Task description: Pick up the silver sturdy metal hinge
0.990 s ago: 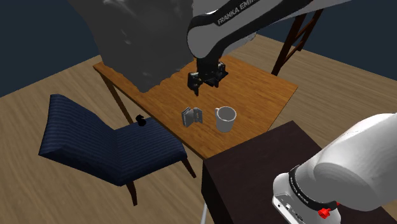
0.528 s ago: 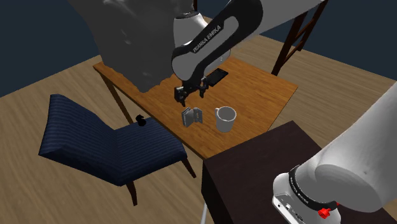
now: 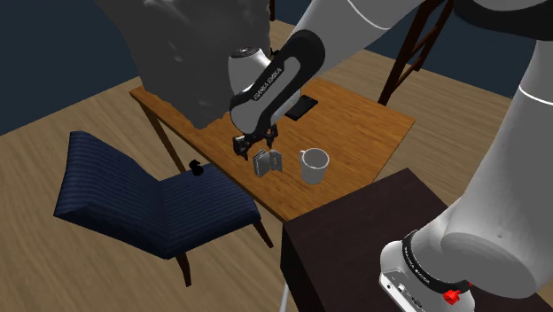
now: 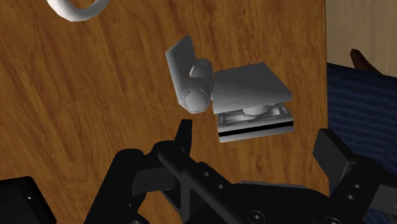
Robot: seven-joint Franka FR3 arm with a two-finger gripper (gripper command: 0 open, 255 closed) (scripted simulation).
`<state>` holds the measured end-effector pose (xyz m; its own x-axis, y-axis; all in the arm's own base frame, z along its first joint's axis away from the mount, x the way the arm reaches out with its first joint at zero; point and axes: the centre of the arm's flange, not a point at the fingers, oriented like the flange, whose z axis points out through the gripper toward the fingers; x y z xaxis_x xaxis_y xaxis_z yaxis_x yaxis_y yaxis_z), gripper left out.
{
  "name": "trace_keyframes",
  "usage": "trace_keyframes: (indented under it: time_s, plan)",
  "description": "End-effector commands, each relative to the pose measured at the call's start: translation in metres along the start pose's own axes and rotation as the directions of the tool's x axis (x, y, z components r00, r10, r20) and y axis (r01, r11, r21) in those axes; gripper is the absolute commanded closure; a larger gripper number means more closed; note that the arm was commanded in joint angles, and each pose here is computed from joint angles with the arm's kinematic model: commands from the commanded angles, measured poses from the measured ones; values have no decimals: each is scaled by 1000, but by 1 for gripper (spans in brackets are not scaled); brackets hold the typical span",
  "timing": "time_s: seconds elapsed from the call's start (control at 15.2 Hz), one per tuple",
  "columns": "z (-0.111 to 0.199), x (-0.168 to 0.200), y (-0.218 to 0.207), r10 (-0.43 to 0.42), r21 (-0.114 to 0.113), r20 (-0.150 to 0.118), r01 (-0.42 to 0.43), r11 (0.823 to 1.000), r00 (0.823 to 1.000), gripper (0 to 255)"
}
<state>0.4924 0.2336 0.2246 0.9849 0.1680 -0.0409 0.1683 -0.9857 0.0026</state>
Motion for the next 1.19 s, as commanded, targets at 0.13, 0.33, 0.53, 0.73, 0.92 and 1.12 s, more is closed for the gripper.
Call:
trace_keyframes:
  time_s: [0.13,0.33,0.53,0.73,0.92,1.12]
  plan:
    - [22,1,-1,0,0,0,0,1000,1000,0]
    - [25,1,-1,0,0,0,0,1000,1000,255]
    - [26,2,-1,0,0,0,0,1000,1000,255]
    - [26,1,-1,0,0,0,0,1000,1000,255]
    - [25,1,-1,0,0,0,0,1000,1000,255]
    - [9,1,-1,0,0,0,0,1000,1000,255]
